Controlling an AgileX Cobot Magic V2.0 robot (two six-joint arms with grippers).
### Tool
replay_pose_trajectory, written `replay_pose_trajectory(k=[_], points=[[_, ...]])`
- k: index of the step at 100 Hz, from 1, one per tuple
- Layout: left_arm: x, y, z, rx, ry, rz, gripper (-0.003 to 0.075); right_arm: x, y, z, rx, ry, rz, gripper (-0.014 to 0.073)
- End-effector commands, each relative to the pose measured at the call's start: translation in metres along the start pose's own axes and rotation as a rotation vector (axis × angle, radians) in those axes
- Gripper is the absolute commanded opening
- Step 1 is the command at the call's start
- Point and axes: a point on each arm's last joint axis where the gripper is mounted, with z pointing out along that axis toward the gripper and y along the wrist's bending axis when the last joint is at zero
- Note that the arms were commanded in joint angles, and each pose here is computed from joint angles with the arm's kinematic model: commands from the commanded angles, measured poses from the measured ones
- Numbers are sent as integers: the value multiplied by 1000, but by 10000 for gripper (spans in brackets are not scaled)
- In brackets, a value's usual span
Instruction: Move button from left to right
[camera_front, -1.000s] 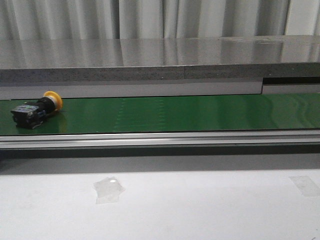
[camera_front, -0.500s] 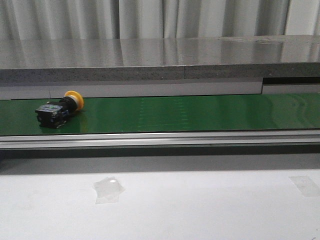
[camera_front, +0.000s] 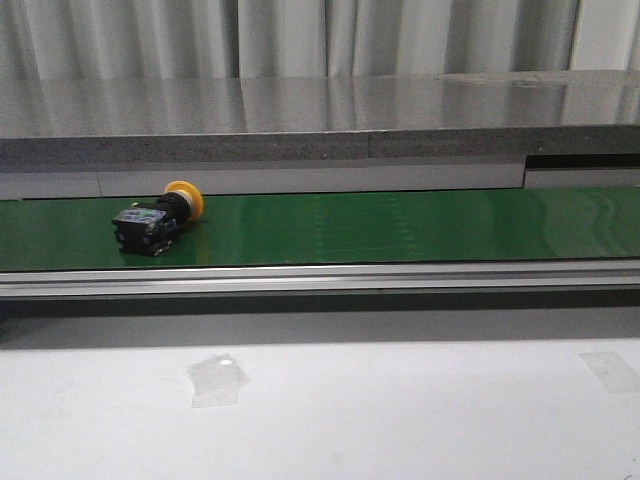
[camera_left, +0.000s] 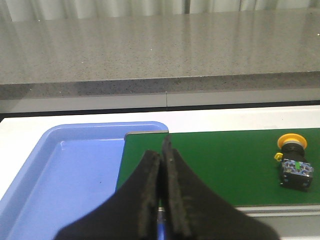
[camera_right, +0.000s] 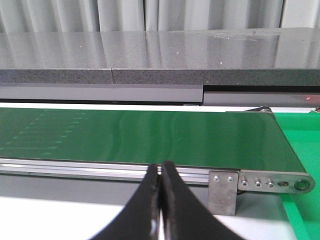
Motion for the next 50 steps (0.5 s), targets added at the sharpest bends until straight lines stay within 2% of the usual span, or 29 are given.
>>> replay_pose_trajectory(k=[1, 50], points=[[-14, 3, -2, -27, -81, -18, -20, -14, 1, -3, -3, -116, -10, -101], [-14, 3, -2, -27, -81, -18, -20, -18, 1, -3, -5, -147, -10, -101]])
